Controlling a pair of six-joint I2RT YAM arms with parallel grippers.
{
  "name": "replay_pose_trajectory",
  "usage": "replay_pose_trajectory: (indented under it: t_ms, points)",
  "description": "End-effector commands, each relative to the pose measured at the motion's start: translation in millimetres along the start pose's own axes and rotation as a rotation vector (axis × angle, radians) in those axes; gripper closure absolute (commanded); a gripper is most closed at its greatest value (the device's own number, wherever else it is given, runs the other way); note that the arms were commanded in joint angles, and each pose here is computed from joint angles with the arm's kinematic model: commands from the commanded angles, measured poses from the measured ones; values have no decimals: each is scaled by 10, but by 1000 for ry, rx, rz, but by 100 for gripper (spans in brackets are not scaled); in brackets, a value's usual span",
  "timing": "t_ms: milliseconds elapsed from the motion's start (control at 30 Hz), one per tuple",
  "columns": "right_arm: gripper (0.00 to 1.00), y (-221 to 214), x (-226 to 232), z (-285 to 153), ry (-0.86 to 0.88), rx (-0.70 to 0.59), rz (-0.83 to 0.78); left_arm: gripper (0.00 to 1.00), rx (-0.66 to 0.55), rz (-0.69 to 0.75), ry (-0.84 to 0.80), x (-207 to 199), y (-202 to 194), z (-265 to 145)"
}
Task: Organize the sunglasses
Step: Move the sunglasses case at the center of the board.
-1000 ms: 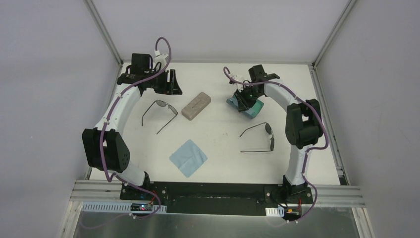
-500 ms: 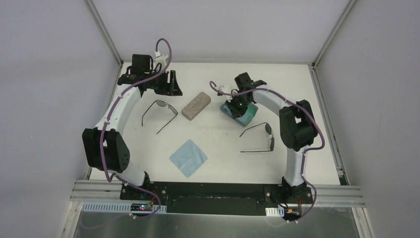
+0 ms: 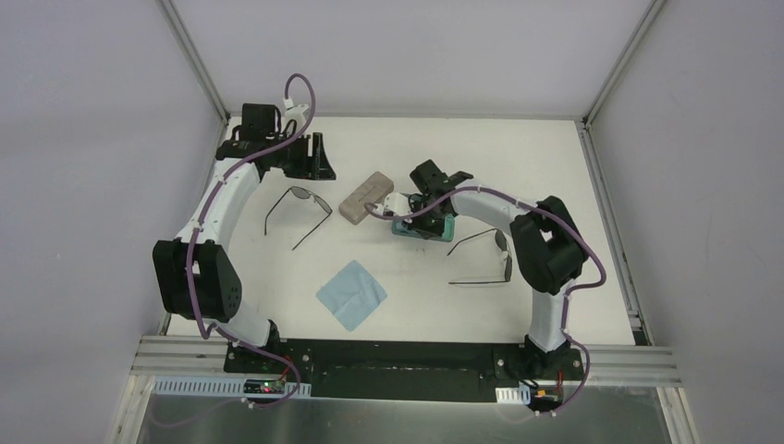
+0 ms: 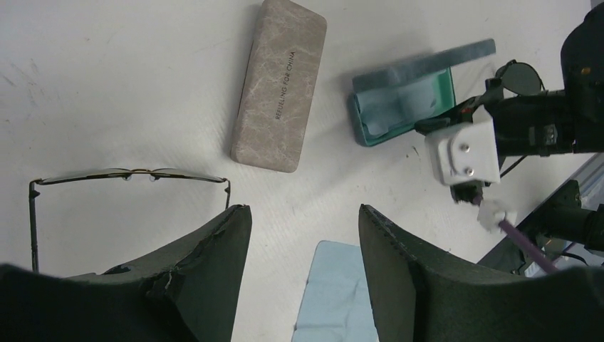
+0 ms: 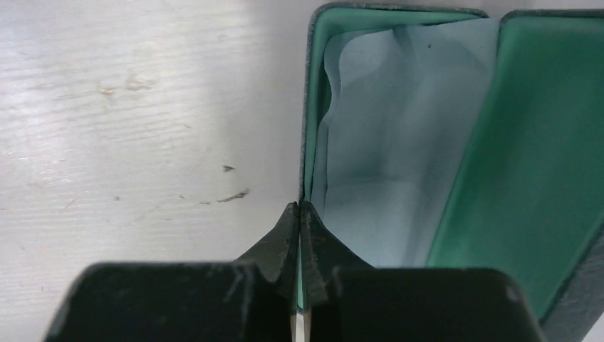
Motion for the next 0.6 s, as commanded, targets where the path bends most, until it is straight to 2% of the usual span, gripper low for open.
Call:
replay_pose_trajectory:
  t_ms: [0,367,567]
  points:
    - [100,164,111,-64,-19,-21,-208,41,-75,36,19,-25,129,-161]
    - [100,496,97,5,-30,-53,-391,41,-92,15,42,39,107,-261]
    - [100,749,86,52,-38,-83,-424,41,-102,-4,40,47,92,-289]
Point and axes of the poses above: each gripper's point midway between its finger pads, its own z axis out along the fingers, its own x axis along the line the jaws close on, y = z × x, the point moved 4 cm from there along -z, back along the fingers, and after that the axes turned 5 degrees about -z, right-handed, at the moved point
